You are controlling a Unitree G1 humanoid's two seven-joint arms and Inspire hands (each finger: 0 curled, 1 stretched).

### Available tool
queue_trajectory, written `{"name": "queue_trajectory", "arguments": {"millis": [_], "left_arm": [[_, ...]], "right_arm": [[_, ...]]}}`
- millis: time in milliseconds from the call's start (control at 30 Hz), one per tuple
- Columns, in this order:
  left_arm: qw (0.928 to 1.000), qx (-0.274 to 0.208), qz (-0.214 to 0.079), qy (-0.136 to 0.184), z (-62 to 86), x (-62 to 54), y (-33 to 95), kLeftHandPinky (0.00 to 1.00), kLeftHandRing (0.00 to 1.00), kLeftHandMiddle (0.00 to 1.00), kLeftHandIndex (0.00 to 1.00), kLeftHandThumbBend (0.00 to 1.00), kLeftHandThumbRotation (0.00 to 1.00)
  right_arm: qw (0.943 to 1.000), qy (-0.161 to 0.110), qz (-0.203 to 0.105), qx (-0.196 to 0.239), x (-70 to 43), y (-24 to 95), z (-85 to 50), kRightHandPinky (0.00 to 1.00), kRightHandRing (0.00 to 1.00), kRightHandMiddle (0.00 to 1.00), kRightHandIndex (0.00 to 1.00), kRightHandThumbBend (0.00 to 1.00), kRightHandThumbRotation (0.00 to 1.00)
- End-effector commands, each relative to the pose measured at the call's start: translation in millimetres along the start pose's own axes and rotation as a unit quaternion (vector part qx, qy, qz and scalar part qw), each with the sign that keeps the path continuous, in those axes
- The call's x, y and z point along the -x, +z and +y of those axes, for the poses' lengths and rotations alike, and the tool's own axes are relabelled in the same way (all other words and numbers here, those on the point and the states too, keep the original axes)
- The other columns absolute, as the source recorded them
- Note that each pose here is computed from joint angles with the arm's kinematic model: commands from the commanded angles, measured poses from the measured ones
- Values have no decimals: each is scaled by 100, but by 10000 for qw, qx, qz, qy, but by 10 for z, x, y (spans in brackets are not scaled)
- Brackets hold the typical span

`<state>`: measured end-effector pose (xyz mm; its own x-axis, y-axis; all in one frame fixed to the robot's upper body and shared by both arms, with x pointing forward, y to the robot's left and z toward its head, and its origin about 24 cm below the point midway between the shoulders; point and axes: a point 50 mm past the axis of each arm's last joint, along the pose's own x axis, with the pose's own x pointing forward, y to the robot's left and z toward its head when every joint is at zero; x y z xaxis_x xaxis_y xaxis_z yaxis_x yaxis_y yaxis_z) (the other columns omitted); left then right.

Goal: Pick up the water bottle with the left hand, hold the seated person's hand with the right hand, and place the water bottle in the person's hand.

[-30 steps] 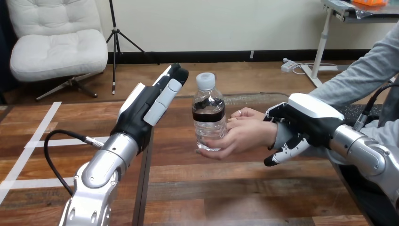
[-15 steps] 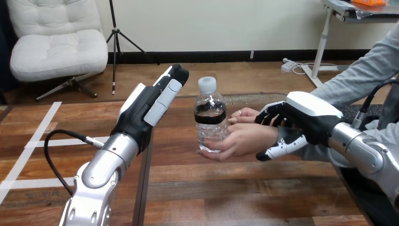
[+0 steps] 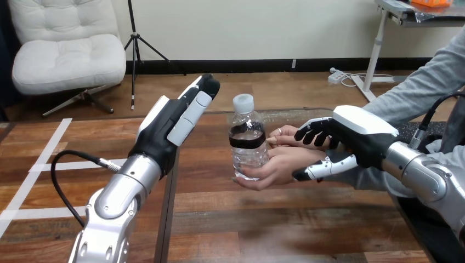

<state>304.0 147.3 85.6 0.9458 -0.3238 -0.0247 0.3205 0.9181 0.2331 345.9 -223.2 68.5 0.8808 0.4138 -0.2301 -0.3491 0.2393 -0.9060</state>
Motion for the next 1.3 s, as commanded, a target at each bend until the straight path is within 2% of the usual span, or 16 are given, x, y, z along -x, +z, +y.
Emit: {"name": "queue_trajectory", "arguments": {"millis": [0, 167, 400, 467, 533, 633, 700, 733, 800, 900, 933, 1000, 1067, 1133, 1200, 1267], "left_arm": [[9990, -39, -425, 110, 67, -61, 168, 100, 100, 99, 95, 100, 100], [9987, 17, -473, 185, 65, -57, 161, 100, 100, 99, 94, 99, 100], [9975, 198, -614, 282, 67, -47, 148, 100, 99, 97, 92, 96, 100], [9967, 287, -676, 346, 70, -29, 138, 100, 98, 97, 91, 96, 100], [9955, 408, -728, 445, 78, -2, 122, 100, 98, 97, 90, 95, 100], [9945, 459, -803, 484, 85, 16, 115, 100, 95, 95, 89, 95, 100], [9938, 478, -876, 497, 91, 26, 112, 100, 95, 95, 88, 93, 100], [9932, 504, -895, 540, 95, 43, 107, 100, 94, 95, 88, 93, 100], [9927, 532, -905, 591, 98, 63, 102, 100, 93, 94, 87, 91, 100], [9915, 557, -972, 666, 115, 115, 84, 100, 93, 94, 87, 90, 100], [9910, 569, -994, 686, 120, 129, 80, 100, 92, 93, 87, 89, 100], [9906, 581, -1015, 703, 123, 136, 77, 100, 92, 93, 87, 88, 100], [9897, 618, -1033, 774, 126, 165, 75, 100, 91, 93, 87, 87, 99], [9884, 670, -1082, 828, 127, 208, 74, 98, 90, 92, 87, 85, 99], [9878, 705, -1101, 845, 126, 238, 75, 97, 90, 92, 87, 85, 98], [9875, 730, -1103, 854, 123, 259, 76, 96, 90, 91, 86, 84, 99]], "right_arm": [[9989, -413, -207, -19, -40, 83, -196, 62, 72, 75, 76, 100, 88], [9980, -546, -257, -208, -31, 98, -183, 63, 72, 76, 77, 97, 96], [9922, -740, -342, -945, -20, 97, -142, 68, 76, 78, 79, 88, 99], [9877, -842, -386, -1259, -12, 101, -128, 69, 77, 79, 80, 86, 100], [9795, -922, -381, -1749, -7, 86, -104, 71, 78, 80, 81, 84, 100], [9733, -1001, -387, -2030, 4, 71, -83, 75, 83, 84, 84, 86, 100], [9692, -1089, -395, -2173, 15, 60, -66, 77, 84, 86, 85, 84, 100], [9635, -1158, -479, -2367, 26, 63, -54, 78, 84, 86, 86, 83, 100], [9565, -1224, -587, -2581, 39, 69, -44, 81, 86, 88, 87, 82, 100], [9302, -1386, -742, -3317, 56, 67, 7, 83, 88, 90, 89, 84, 100], [9233, -1436, -753, -3481, 58, 65, 23, 84, 89, 91, 89, 87, 100], [9182, -1467, -755, -3602, 58, 62, 33, 85, 89, 91, 90, 91, 100], [9083, -1488, -932, -3796, 74, 83, 47, 86, 90, 92, 90, 93, 100], [8928, -1515, -1104, -4096, 90, 110, 74, 87, 90, 92, 91, 94, 100], [8832, -1545, -1204, -4262, 101, 137, 91, 87, 90, 92, 92, 95, 100], [8772, -1573, -1274, -4355, 113, 160, 101, 87, 90, 92, 91, 96, 100]]}}
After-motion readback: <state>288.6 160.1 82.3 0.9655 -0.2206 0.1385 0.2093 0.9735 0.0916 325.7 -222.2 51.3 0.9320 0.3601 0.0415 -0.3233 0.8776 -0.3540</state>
